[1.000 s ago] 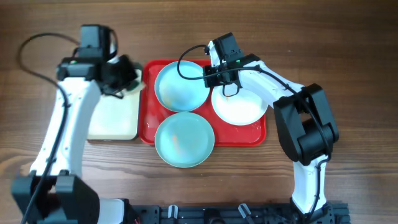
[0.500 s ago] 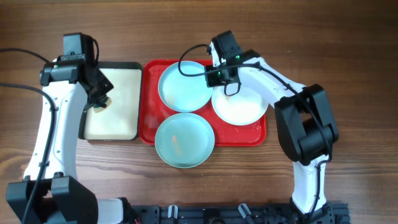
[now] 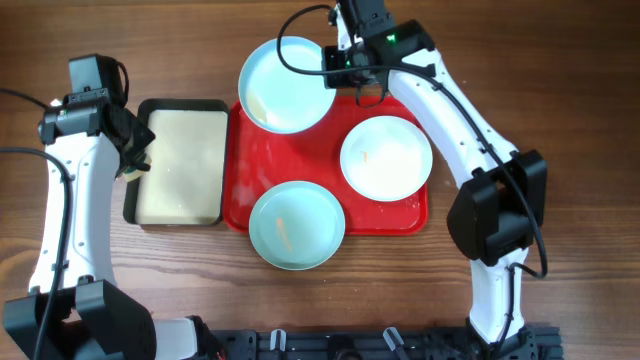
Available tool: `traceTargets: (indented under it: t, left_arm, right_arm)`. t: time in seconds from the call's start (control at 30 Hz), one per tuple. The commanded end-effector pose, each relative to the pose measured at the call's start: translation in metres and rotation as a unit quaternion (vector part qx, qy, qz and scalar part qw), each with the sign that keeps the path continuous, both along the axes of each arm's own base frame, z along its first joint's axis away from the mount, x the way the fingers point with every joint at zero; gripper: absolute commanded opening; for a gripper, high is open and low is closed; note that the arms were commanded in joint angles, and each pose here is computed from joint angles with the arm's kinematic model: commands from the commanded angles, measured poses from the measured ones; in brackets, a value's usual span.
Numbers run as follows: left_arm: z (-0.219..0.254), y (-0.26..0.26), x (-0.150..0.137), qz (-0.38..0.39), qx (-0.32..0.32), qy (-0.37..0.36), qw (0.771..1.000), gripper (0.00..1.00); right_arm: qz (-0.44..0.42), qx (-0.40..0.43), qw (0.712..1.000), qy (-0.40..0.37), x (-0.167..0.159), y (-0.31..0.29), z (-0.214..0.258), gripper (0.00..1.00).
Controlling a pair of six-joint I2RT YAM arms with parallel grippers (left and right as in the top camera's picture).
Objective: Clean dirty plates on tray and stack at the side
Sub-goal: 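Withdraw the left gripper with the sponge toward the black tray, then lift the blue plate with the right gripper and carry it left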
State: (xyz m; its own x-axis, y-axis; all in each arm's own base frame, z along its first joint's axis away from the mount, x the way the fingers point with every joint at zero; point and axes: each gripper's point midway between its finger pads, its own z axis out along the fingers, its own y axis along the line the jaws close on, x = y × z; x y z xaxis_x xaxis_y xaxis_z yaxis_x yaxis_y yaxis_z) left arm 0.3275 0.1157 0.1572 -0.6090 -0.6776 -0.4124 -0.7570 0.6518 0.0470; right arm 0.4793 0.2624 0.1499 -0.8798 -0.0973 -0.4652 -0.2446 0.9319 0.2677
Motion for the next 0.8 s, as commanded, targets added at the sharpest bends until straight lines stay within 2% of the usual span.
traceTargets:
  t: [0.0,0.13,0.33,0.47,0.63,0.77]
  left_arm:
    - [0.004,0.004,-0.004,0.014,0.009,-0.007,1.000,0.04]
    - [-0.003,0.004,-0.007,0.014,0.009,0.000,1.000,0.04]
    - [-0.002,0.023,-0.017,0.046,0.043,0.010,0.998,0.04]
    - [-0.010,0.017,-0.016,0.044,-0.005,0.002,0.999,0.04]
    - [-0.020,-0.015,-0.006,-0.056,-0.077,0.003,0.995,0.04]
    - [-0.021,-0.020,-0.005,-0.062,-0.091,-0.001,0.994,0.04]
  right_arm:
    - [0.013,0.020,0.999,-0.024,-0.002,0.033,0.011,0.04]
    - [0.033,0.015,0.997,-0.062,-0.009,0.067,0.017,0.04]
    - [0.037,-0.020,0.989,-0.140,-0.021,0.109,0.028,0.04]
    - [0.049,-0.024,0.981,-0.189,-0.026,0.136,0.038,0.04]
    - [0.077,-0.063,0.964,-0.247,-0.025,0.167,0.020,0.04]
    - [0.105,-0.111,0.940,-0.305,-0.020,0.185,0.011,0.04]
